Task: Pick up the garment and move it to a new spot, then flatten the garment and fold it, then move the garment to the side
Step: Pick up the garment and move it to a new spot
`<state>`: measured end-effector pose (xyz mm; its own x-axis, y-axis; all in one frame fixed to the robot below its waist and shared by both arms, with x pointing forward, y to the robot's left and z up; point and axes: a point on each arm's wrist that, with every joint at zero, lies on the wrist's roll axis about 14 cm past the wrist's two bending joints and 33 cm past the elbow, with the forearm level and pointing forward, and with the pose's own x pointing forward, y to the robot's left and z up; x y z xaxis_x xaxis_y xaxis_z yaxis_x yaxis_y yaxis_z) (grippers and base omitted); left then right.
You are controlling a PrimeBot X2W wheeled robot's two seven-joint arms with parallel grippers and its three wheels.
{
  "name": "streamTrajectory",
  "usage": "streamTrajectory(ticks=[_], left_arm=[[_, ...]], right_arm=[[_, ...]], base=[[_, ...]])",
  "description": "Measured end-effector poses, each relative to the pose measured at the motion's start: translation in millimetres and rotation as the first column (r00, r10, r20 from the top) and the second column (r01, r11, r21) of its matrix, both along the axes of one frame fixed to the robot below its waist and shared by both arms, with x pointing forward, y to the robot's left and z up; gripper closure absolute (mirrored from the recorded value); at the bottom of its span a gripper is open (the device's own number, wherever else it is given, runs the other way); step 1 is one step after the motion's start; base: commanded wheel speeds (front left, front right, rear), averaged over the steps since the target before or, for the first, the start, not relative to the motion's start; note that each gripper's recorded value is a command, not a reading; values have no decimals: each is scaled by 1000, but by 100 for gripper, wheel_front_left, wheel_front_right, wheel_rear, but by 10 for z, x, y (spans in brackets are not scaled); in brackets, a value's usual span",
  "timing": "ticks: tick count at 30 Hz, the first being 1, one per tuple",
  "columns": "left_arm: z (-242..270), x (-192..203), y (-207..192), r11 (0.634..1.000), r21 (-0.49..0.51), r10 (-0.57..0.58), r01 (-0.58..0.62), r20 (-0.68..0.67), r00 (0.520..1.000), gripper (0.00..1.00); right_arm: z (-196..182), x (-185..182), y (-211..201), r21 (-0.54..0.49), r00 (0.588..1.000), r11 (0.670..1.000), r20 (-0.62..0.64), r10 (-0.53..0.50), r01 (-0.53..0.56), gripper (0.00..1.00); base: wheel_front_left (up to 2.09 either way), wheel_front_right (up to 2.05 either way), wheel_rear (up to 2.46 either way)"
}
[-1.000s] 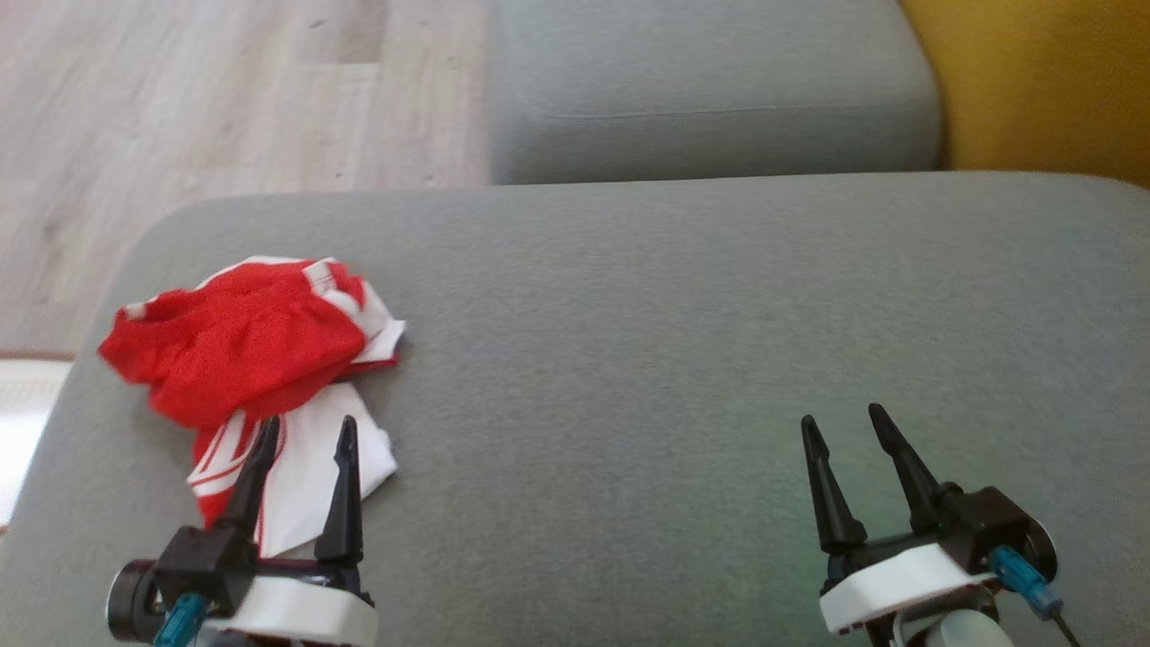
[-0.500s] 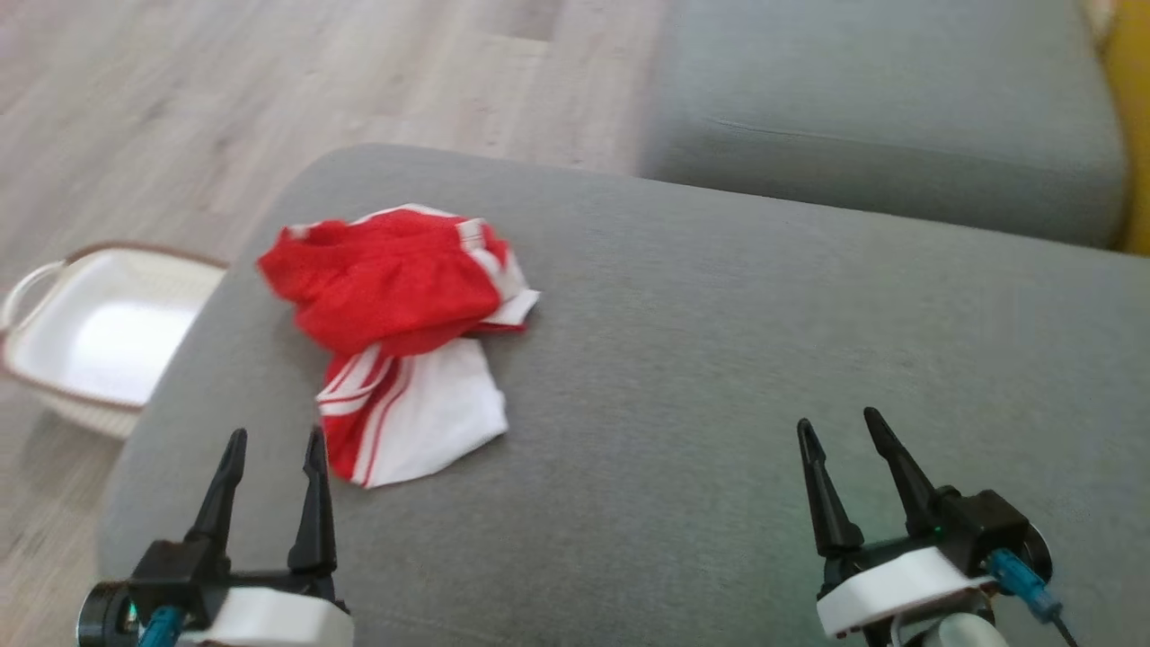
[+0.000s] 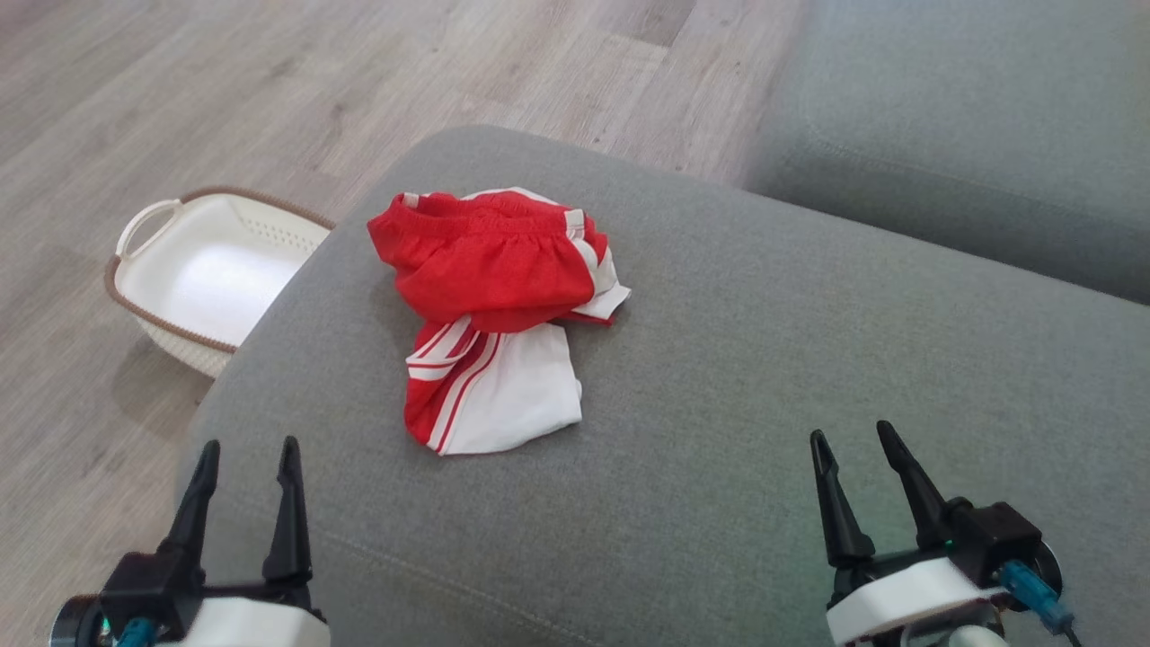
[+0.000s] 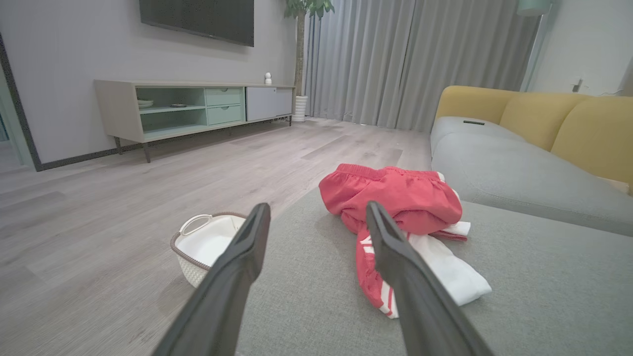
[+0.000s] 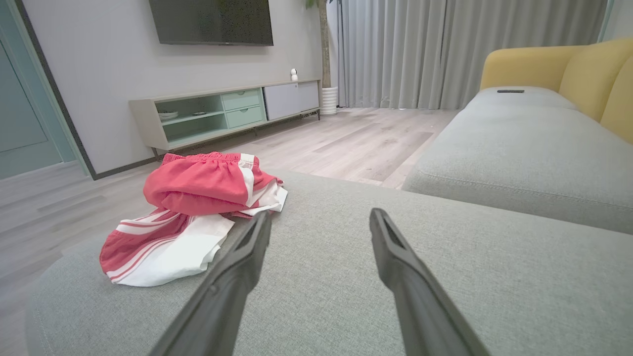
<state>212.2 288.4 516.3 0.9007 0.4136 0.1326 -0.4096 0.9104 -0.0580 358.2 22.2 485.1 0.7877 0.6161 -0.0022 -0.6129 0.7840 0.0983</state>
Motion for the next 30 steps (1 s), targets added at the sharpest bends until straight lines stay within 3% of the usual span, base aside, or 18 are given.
streamTrajectory(ticks=[13, 20, 26, 27, 30], left_arm=[[14, 102, 48, 1000, 17, -8, 8, -31, 1000, 0], [1039, 1123, 29, 963, 247, -149, 105, 170, 974, 0], [956, 2029, -17, 921, 311, -259, 236, 35, 965, 0], [945, 2362, -12, 917, 300, -270, 262, -16, 963, 0], [691, 2832, 45, 936, 199, -258, 292, -181, 949, 0]], right_arm=[[-216, 121, -1, -39, 999, 999, -36, 1, -3, 0], [-488, 483, -201, -91, 997, 995, -56, -45, 40, 0], [-656, 739, -417, -120, 995, 990, -60, -81, 73, 0], [-704, 823, -501, -130, 994, 988, -57, -95, 87, 0], [-759, 957, -611, -148, 993, 984, -43, -106, 98, 0]], base=[[0, 0, 0], [0, 0, 0], [0, 0, 0], [0, 0, 0], [0, 0, 0]])
